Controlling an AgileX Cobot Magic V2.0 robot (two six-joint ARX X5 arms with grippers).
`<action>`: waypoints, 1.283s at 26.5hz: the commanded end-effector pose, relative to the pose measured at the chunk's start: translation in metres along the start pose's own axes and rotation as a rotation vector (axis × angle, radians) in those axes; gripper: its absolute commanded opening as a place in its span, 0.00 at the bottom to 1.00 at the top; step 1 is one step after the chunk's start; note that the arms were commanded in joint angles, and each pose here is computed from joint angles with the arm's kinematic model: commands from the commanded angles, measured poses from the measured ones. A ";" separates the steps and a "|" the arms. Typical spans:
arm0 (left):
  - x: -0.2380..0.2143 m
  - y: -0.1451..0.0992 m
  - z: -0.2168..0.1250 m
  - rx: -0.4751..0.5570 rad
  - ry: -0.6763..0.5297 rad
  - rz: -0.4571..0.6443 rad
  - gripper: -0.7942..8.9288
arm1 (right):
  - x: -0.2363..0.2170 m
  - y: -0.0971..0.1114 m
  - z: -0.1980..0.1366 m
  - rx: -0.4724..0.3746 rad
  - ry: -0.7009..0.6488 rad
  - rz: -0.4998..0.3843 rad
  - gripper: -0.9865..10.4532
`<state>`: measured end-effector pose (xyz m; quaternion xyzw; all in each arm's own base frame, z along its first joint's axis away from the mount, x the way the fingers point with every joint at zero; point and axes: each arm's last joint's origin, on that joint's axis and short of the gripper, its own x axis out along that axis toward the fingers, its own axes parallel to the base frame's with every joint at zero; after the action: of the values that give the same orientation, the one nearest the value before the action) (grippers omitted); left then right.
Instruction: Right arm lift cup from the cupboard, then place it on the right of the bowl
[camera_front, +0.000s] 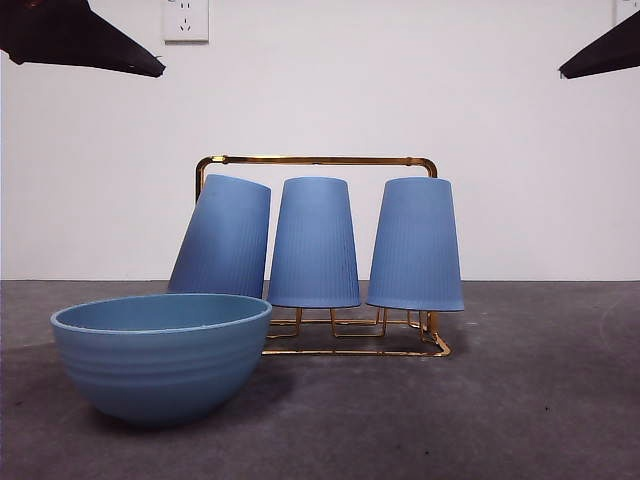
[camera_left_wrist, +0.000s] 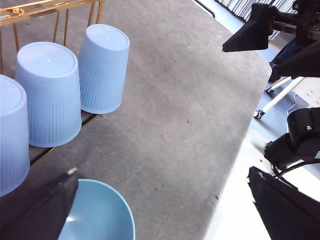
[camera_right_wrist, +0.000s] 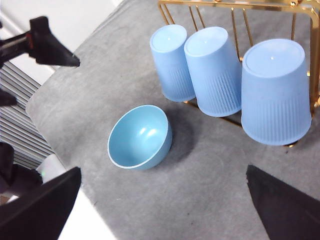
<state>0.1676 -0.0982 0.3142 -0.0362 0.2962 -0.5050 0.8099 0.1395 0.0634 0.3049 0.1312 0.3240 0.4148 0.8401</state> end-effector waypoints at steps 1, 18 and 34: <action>0.000 -0.002 0.006 0.009 -0.015 -0.006 0.69 | 0.003 0.005 0.016 0.029 0.016 -0.009 0.55; -0.003 -0.004 -0.002 -0.049 0.046 -0.002 0.69 | 0.095 -0.002 0.115 0.024 0.439 -0.441 0.55; -0.031 -0.026 -0.005 -0.020 -0.023 -0.003 0.68 | 0.198 -0.046 0.130 0.065 0.654 -0.593 0.48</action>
<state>0.1347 -0.0828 0.3263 -0.0522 0.3021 -0.4991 0.8105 0.3361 0.1916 0.2956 -0.0835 0.6090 0.1662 0.7710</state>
